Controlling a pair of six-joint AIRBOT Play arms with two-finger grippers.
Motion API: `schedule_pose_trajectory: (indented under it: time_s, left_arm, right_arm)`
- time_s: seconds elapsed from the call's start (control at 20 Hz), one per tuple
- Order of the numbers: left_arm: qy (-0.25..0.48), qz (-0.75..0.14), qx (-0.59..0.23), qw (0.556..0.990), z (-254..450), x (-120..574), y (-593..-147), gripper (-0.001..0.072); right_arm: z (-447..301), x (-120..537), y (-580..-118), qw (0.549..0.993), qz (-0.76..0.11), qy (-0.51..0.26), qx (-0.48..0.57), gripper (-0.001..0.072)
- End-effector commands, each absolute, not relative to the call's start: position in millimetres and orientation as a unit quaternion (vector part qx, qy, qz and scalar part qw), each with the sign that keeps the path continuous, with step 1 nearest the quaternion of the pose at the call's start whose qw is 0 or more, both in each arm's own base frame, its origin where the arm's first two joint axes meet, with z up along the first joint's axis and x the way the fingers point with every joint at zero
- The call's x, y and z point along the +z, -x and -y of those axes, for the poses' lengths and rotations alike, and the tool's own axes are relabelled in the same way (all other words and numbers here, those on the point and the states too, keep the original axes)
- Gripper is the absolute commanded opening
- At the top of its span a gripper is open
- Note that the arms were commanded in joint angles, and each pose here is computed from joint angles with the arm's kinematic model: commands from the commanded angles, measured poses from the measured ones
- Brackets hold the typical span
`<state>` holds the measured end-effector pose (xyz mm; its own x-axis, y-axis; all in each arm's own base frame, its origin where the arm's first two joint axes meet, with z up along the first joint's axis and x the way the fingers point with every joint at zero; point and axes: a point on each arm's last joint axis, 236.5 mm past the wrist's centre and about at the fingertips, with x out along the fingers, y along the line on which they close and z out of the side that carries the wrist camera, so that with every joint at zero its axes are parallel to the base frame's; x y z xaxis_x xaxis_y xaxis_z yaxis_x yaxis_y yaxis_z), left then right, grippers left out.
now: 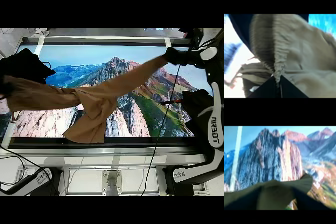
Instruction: Fold the clothes and pants, and hang the long-sleeved shirts on hangers.
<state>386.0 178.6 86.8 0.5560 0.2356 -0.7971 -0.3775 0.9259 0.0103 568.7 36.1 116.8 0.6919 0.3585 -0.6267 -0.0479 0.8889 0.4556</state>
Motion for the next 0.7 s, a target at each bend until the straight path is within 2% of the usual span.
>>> schedule_pose_trajectory:
  time_s: [0.0, 0.2, 0.3, 0.5, 0.65]
  left_arm:
    - [0.093, -0.471, 0.158, 0.863, -168, 51, -391, 0.0019]
    - [0.093, -0.466, 0.161, 0.865, -170, 56, -389, 0.0019]
    - [0.092, -0.467, 0.161, 0.864, -170, 57, -388, 0.0019]
    - [0.077, -0.488, 0.16, 0.854, -171, 52, -378, 0.0019]
    - [0.071, -0.49, 0.164, 0.853, -174, 52, -377, 0.002]
  right_arm:
    - [-62, 66, -534, 0.833, -0.491, -0.211, 0.146, 0.0594]
    - [-119, 47, -427, 0.701, -0.642, -0.154, 0.272, 0.0572]
    - [-169, 43, -416, 0.688, -0.627, -0.182, 0.316, 0.0553]
    - [-247, -25, -318, 0.583, -0.712, -0.14, 0.364, 0.0552]
    - [-289, -52, -244, 0.507, -0.754, -0.142, 0.392, 0.0552]
